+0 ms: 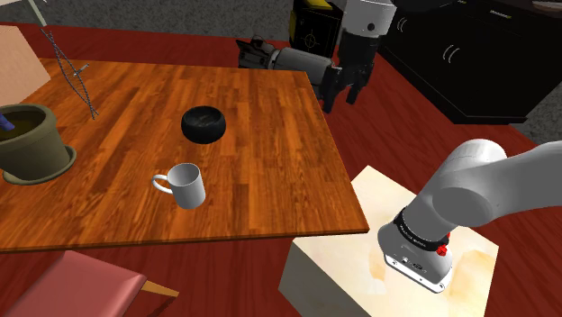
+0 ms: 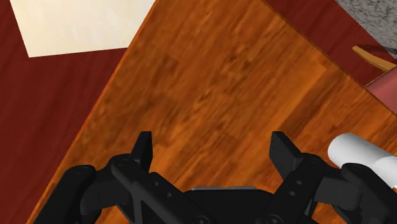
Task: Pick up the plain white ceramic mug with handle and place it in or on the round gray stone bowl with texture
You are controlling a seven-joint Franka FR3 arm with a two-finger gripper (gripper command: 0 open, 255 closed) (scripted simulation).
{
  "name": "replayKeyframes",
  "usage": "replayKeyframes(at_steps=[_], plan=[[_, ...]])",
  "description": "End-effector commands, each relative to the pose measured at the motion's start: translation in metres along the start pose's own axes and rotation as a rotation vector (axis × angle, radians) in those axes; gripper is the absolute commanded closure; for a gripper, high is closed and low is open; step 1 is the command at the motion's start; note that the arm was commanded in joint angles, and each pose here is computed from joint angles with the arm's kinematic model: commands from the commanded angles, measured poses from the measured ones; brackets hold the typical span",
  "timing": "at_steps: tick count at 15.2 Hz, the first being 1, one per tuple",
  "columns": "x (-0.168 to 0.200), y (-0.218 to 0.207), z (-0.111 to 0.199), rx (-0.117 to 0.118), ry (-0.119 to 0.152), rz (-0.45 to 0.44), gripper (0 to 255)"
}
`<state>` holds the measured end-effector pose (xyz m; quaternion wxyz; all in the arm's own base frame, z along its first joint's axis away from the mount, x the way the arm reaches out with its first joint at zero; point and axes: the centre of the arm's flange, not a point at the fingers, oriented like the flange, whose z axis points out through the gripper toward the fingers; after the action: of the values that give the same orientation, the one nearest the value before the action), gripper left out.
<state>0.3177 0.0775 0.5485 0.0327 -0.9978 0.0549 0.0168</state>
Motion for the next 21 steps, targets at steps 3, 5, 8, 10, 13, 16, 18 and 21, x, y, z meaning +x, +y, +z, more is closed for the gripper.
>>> replayKeyframes(at_steps=[3,5,8,10,13,16,18,21], plan=[[0.008,-0.044,0.026,-0.007,0.031,0.047,0],[0.013,-0.067,0.038,-0.012,0.046,0.069,0],[0.022,-0.102,0.056,-0.018,0.068,0.103,0],[0.028,-0.124,0.069,-0.022,0.083,0.125,0],[0.040,-0.158,0.087,-0.028,0.105,0.158,0],[0.052,-0.191,0.105,-0.034,0.128,0.191,0],[0.062,-0.213,0.117,-0.039,0.142,0.213,0],[0.077,-0.245,0.135,-0.045,0.165,0.247,0]])
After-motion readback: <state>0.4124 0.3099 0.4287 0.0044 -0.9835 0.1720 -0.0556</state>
